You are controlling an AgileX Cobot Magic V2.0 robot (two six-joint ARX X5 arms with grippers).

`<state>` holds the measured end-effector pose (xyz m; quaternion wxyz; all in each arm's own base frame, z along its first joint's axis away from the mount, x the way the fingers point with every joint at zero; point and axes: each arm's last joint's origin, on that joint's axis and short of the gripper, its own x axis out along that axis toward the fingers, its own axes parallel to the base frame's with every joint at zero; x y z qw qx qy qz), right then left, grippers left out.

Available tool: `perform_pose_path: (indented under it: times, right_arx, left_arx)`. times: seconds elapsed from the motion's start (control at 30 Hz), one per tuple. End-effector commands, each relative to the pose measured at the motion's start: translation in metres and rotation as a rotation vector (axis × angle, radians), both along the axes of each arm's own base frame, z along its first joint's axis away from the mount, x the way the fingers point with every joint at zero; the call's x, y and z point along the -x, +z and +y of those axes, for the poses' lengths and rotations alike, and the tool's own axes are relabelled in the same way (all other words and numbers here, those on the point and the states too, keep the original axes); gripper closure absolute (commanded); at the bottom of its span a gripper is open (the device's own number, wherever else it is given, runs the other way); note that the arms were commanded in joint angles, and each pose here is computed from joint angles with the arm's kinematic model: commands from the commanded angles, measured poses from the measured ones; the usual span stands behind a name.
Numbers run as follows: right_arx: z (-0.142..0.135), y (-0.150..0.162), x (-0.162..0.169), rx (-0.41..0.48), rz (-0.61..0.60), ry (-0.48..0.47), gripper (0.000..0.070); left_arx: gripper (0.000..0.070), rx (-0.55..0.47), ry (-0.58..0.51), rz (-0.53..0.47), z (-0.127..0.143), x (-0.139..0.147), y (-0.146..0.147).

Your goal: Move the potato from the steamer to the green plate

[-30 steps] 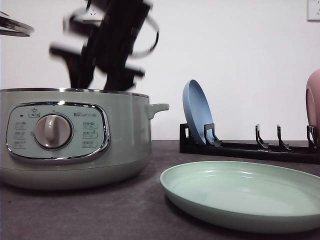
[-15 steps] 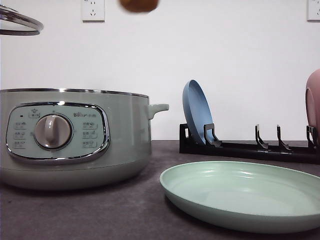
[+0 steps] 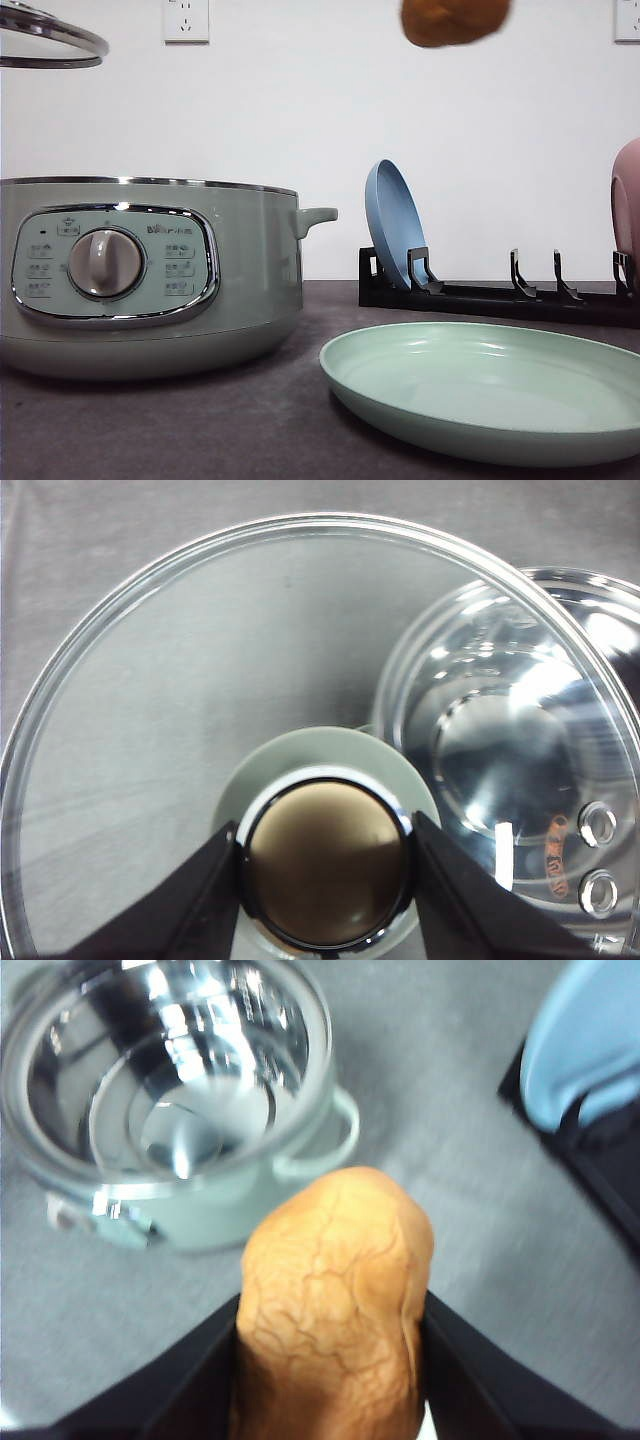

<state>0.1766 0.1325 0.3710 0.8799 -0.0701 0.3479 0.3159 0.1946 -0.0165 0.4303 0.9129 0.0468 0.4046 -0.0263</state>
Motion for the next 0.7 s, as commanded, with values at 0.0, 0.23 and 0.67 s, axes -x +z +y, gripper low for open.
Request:
perform_pose_path:
  times: [0.0, 0.23, 0.67]
  right_arx:
    - [-0.002, -0.012, 0.004, -0.048, 0.034, -0.047, 0.0514]
    - [-0.009, -0.061, 0.015, -0.107, 0.114, -0.131, 0.0514]
    - [-0.001, -0.157, 0.011, -0.155, 0.248, -0.237, 0.0514]
  left_arx:
    - [0.0699, 0.016, -0.012, -0.073, -0.002, 0.001, 0.011]
    - [0.0699, 0.018, -0.036, -0.071, -0.006, 0.002, 0.011]
    - [0.0699, 0.034, -0.055, -0.077, -0.007, 0.002, 0.011]
